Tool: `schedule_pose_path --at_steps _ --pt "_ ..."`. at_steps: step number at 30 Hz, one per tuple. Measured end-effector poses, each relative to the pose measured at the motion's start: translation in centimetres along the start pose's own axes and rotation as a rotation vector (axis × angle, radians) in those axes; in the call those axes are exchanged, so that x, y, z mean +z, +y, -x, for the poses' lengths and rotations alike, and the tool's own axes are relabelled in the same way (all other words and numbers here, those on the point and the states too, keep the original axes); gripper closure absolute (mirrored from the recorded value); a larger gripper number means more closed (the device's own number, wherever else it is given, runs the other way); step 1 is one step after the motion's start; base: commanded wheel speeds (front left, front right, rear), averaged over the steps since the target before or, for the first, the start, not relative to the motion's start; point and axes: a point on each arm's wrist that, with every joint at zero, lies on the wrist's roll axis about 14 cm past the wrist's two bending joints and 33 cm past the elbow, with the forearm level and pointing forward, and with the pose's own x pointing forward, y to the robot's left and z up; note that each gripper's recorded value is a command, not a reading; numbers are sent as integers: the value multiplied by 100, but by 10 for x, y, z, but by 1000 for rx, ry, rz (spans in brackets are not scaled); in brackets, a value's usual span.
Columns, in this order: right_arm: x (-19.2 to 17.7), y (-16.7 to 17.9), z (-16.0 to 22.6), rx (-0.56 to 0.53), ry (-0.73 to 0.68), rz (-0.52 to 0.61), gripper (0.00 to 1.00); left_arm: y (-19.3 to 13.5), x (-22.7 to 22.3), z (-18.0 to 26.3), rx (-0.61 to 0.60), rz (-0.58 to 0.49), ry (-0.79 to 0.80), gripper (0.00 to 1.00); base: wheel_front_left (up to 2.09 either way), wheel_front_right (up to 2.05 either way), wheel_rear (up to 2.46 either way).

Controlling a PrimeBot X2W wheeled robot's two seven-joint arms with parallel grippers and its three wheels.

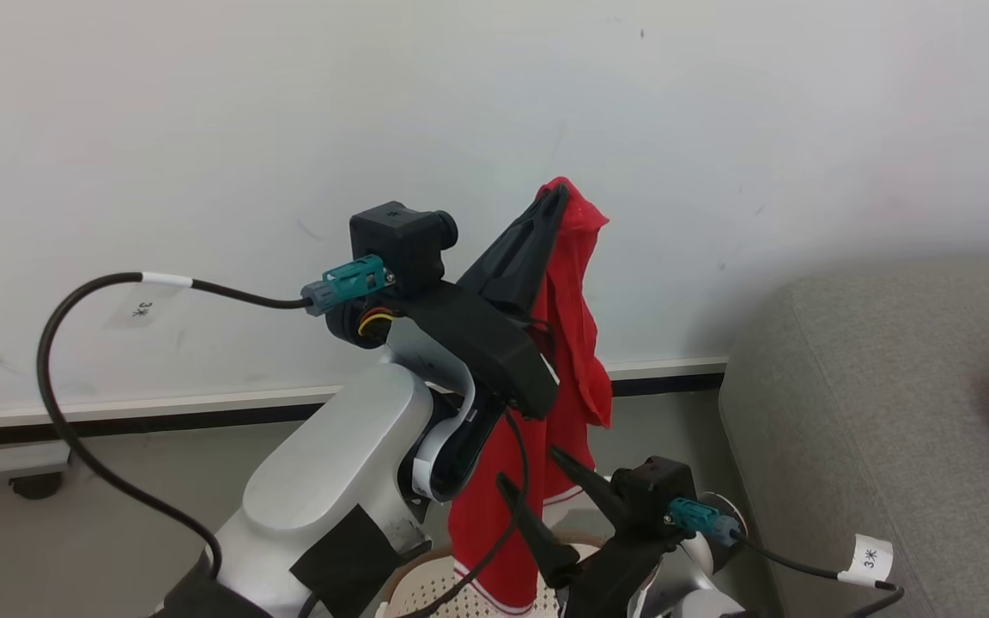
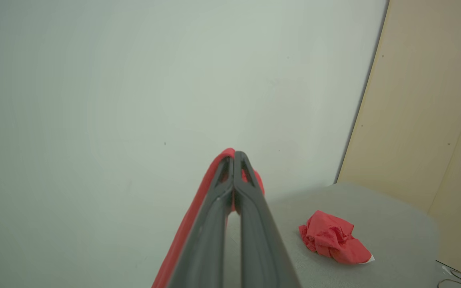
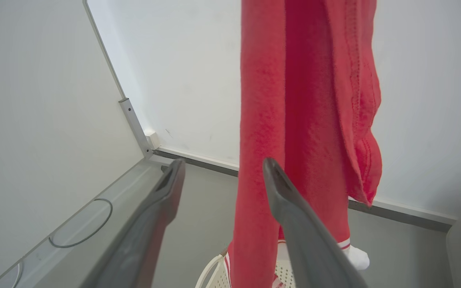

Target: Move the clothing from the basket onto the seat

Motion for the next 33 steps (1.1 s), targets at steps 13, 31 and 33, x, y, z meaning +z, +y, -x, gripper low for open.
schedule_pose_path --at_steps 13,31,33 --pt "-18 -25 0 -87 54 16 0 -24 -2 0 -67 25 19 100 0 0 0" --pt "-27 -25 0 -85 82 -28 100 -26 -13 -2 -89 -4 39 0 0 0 0" --pt "-23 -28 1 -95 66 -25 100 -18 -18 0 -77 -11 38 0 0 0 0"
